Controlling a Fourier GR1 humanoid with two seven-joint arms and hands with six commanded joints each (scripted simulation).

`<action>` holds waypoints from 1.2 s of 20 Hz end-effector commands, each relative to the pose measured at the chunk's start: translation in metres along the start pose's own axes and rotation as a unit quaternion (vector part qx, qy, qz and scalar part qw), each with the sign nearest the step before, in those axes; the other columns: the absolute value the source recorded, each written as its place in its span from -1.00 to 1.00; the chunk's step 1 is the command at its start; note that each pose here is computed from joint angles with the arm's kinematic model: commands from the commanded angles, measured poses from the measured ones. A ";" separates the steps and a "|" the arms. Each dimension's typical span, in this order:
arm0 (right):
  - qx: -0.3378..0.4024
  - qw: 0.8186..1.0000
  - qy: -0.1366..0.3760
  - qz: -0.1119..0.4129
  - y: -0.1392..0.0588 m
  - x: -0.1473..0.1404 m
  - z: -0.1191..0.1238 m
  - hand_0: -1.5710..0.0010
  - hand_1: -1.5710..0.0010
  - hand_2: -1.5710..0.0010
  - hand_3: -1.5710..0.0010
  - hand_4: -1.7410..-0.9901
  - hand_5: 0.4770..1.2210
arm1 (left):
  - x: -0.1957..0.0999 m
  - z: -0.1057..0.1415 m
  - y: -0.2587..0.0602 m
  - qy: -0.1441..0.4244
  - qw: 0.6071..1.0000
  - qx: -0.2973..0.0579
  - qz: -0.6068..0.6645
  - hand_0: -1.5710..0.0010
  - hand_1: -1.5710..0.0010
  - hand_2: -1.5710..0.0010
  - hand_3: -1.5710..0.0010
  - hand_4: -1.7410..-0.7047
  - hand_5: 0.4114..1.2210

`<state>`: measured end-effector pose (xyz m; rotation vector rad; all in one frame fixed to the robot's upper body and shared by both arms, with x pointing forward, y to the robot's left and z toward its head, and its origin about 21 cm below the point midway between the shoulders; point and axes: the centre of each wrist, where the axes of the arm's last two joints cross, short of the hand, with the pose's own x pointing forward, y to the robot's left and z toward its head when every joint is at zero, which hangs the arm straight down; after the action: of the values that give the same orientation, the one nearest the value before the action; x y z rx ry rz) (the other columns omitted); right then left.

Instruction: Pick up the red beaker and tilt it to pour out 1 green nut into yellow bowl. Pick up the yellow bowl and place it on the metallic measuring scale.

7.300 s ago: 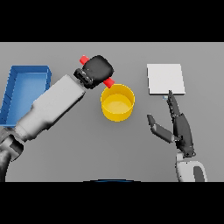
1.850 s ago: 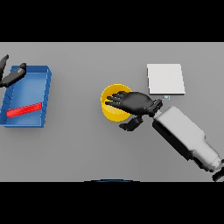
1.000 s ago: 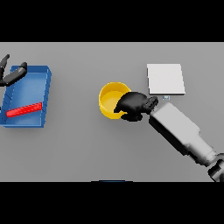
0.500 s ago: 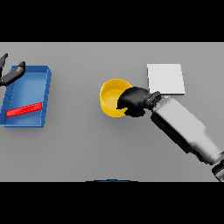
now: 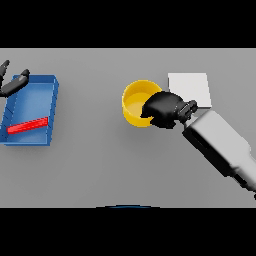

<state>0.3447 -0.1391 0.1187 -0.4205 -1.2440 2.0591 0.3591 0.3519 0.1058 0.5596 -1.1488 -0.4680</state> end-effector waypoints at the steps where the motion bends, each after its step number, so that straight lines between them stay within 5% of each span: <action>1: -0.003 1.000 0.011 -0.006 0.002 -0.006 0.004 -0.93 -1.00 -0.93 -0.50 -1.00 1.00 | -0.001 0.001 0.001 -0.002 1.000 0.000 0.004 1.00 1.00 1.00 1.00 0.82 -0.28; 14: -0.078 0.984 0.159 -0.026 -0.010 -0.096 0.028 -1.00 -1.00 -0.98 -0.47 -1.00 1.00 | 0.006 0.011 0.002 0.025 1.000 0.000 0.014 1.00 1.00 1.00 1.00 0.72 -0.14; 24: -0.068 0.975 0.197 -0.078 0.031 -0.136 0.021 -1.00 -1.00 -0.78 -0.71 -1.00 1.00 | 0.010 0.010 -0.002 0.028 1.000 0.001 0.009 1.00 1.00 1.00 1.00 0.71 -0.03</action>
<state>0.4175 -0.2569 0.0927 -0.7325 -1.1357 1.6628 0.3533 0.3424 0.1147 0.5591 -1.1009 -0.4348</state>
